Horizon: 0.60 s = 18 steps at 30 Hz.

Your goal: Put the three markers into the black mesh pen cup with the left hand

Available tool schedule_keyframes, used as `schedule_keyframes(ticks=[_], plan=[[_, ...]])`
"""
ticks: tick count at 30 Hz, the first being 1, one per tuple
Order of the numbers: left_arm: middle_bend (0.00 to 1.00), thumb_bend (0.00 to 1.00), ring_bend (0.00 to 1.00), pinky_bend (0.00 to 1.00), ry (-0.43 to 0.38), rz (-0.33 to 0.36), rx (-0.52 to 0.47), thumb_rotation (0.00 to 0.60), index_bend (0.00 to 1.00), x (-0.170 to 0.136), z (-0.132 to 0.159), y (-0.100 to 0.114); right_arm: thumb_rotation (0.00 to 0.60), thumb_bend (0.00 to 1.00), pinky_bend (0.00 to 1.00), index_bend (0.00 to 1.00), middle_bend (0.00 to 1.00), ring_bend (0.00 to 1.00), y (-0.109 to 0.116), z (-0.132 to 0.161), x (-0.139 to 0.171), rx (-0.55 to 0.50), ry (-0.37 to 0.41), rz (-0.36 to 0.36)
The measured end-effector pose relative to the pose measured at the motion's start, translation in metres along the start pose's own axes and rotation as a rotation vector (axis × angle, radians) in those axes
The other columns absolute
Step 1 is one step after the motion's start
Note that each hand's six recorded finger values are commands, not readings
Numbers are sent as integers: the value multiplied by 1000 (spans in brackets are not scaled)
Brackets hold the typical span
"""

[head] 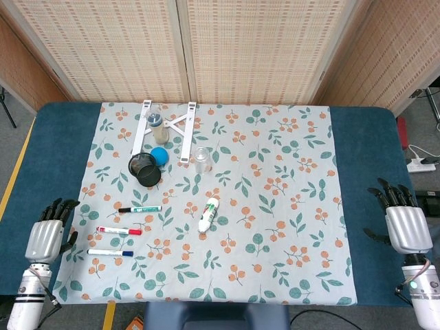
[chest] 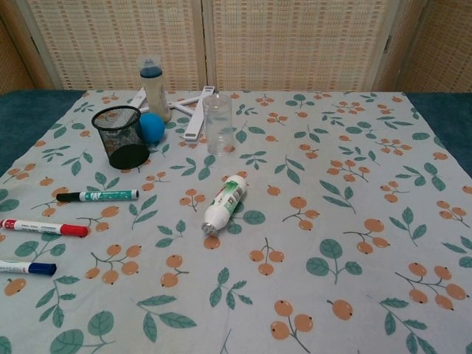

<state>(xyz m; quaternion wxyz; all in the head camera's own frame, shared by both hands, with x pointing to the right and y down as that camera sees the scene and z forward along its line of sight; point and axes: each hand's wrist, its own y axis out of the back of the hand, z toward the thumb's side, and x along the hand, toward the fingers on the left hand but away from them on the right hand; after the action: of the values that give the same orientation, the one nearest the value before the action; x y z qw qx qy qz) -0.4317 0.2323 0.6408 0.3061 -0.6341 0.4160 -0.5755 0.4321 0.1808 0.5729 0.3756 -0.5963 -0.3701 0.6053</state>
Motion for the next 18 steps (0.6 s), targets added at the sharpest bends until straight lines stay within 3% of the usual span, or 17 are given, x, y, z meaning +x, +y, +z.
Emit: schedule_keyframes(ticks=[11,15,18], plan=[[231,331,110,158,-69,-62,22,600,223,-36,77,-29,600,25,94,221,65,153,-4,-3,-3,-15,0,23],[286,331,140,172,-105,-103,44,600,274,-62,109,-53,600,25,94,221,65,157,-4,-5,-5,-27,-1,29],[321,331,160,180,-92,-109,51,600,302,-69,116,-67,600,25,94,221,65,157,-3,-5,-5,-30,1,27]])
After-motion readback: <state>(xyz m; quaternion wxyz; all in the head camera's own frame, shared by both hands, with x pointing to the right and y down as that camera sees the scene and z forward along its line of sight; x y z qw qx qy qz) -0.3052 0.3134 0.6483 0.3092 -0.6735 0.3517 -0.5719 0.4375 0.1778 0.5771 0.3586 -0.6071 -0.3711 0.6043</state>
